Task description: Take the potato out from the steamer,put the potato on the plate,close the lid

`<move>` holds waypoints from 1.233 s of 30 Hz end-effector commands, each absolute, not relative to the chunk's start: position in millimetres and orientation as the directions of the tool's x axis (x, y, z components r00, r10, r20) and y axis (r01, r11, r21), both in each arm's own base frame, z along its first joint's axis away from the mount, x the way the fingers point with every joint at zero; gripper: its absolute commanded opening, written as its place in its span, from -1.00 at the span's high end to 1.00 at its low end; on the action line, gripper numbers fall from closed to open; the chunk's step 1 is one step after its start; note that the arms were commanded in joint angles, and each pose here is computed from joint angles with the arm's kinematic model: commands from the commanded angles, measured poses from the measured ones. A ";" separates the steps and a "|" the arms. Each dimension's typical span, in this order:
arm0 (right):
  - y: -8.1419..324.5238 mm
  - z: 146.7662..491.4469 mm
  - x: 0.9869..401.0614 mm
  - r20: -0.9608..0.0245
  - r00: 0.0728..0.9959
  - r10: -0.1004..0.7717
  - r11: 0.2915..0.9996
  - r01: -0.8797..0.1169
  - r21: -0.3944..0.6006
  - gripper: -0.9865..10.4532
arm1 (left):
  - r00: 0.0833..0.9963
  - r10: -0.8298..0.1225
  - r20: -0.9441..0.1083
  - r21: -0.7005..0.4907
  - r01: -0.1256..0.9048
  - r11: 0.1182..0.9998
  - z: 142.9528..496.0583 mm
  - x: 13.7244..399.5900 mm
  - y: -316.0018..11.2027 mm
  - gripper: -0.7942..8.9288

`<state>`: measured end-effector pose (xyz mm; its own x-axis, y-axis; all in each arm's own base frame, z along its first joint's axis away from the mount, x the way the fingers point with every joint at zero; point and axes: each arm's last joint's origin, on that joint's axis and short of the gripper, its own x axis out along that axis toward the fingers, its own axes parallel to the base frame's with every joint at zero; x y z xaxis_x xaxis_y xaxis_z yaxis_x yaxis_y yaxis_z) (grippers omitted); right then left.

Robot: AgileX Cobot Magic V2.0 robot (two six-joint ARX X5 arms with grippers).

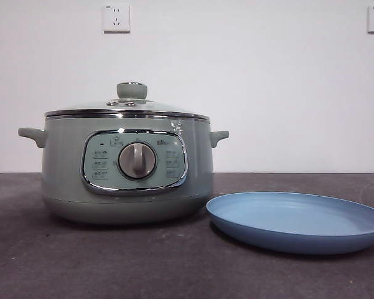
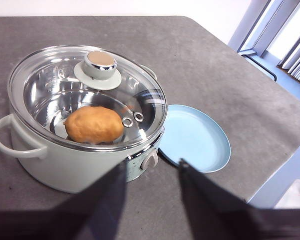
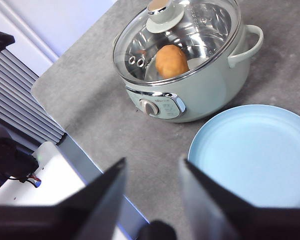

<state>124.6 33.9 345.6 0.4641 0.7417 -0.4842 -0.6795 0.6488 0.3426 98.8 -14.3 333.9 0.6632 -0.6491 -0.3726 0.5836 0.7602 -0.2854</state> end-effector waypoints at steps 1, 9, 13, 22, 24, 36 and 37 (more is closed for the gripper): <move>34.1 346.3 125.1 -0.483 0.466 0.742 0.650 -0.677 0.345 -0.32 | 0.663 -0.654 -0.364 -0.276 0.594 0.755 335.3 98.6 -14.7 -0.47; 34.1 346.3 125.1 -0.483 0.466 0.742 0.650 -0.677 0.345 -0.32 | 0.676 -0.656 -0.334 -0.274 0.597 0.754 340.1 112.7 -15.0 -0.47; 34.1 346.3 125.1 -0.483 0.466 0.741 0.650 -0.677 0.345 -0.32 | 0.671 -0.649 -0.359 -0.269 0.591 0.760 344.5 131.4 -17.9 -0.47; 34.1 346.4 125.2 -0.482 0.467 0.741 0.650 -0.677 0.344 -0.32 | 0.651 -0.650 -0.392 -0.202 0.628 0.751 364.3 198.9 -46.6 -0.47; 34.1 346.3 125.2 -0.482 0.467 0.741 0.650 -0.677 0.344 -0.32 | 0.649 -0.645 -0.403 -0.188 0.631 0.752 366.1 215.8 -56.3 -0.46; 34.1 346.4 125.2 -0.482 0.467 0.741 0.650 -0.677 0.344 -0.32 | 0.621 -0.559 -0.549 -0.063 0.636 0.769 346.1 307.0 -116.8 -0.46; 34.1 346.4 125.2 -0.482 0.467 0.741 0.650 -0.677 0.344 -0.32 | 0.619 -0.553 -0.558 -0.054 0.638 0.768 341.8 312.4 -120.8 -0.46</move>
